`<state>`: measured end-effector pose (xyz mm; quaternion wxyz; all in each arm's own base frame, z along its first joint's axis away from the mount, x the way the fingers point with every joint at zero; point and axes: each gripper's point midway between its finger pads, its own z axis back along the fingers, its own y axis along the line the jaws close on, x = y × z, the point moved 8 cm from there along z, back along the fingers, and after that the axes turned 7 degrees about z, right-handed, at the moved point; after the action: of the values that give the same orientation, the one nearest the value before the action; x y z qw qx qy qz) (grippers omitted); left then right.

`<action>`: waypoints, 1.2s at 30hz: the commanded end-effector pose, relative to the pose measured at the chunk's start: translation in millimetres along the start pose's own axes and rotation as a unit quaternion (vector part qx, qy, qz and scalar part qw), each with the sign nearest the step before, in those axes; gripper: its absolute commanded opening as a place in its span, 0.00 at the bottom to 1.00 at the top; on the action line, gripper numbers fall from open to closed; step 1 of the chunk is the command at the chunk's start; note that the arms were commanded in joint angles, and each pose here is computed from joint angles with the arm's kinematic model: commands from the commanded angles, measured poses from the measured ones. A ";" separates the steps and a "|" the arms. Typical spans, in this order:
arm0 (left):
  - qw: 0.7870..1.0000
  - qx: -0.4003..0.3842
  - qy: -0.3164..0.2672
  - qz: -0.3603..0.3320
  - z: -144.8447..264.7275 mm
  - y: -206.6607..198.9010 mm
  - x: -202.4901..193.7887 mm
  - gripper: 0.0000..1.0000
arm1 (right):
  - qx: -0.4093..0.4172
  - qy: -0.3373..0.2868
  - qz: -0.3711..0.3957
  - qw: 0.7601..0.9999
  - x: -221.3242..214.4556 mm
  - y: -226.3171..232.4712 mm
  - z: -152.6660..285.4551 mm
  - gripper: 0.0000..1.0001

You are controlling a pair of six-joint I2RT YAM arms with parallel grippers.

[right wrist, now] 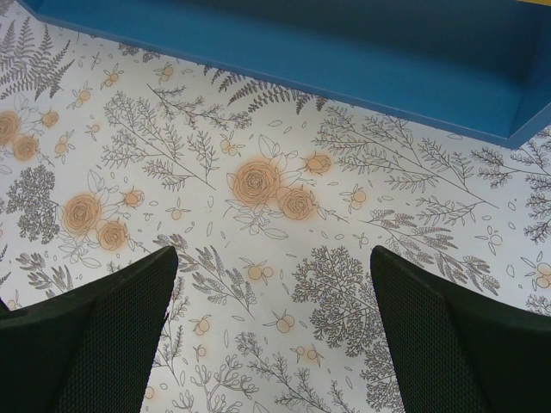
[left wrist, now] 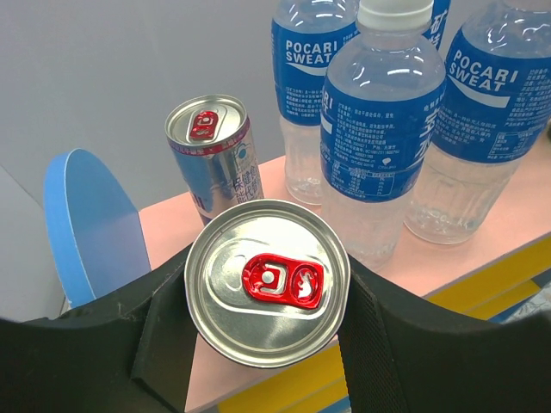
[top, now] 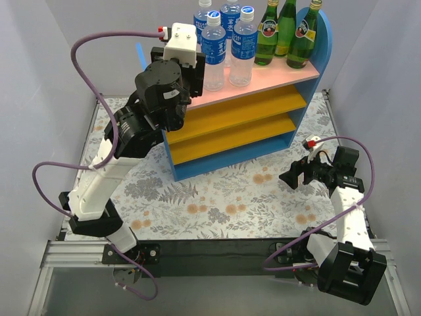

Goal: Place and organize the beverage onto the shelf
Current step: Place the drink on the shelf.

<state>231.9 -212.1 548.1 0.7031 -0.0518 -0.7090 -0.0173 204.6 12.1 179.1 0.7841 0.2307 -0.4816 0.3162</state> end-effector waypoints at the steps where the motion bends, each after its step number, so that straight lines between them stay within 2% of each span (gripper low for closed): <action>1: 0.999 0.010 -0.027 0.022 1.8 1.8 13.1 0.00 | 0.003 -0.013 0.014 1.000 7.9 0.3 2.6 0.98; 14: 0.999 0.016 -0.025 0.012 -3.6 -2.5 8.0 0.00 | 0.003 -0.016 0.020 1.000 9.3 1.6 3.7 0.98; 36: 1.000 0.008 0.001 0.025 -26.5 10.1 -7.0 0.13 | 0.001 -0.016 0.018 1.000 9.0 1.1 4.0 0.98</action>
<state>263.6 -212.4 527.2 0.7188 -0.0342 -0.6942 -0.0111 203.6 12.5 181.9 0.7805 0.2278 -0.4870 0.3191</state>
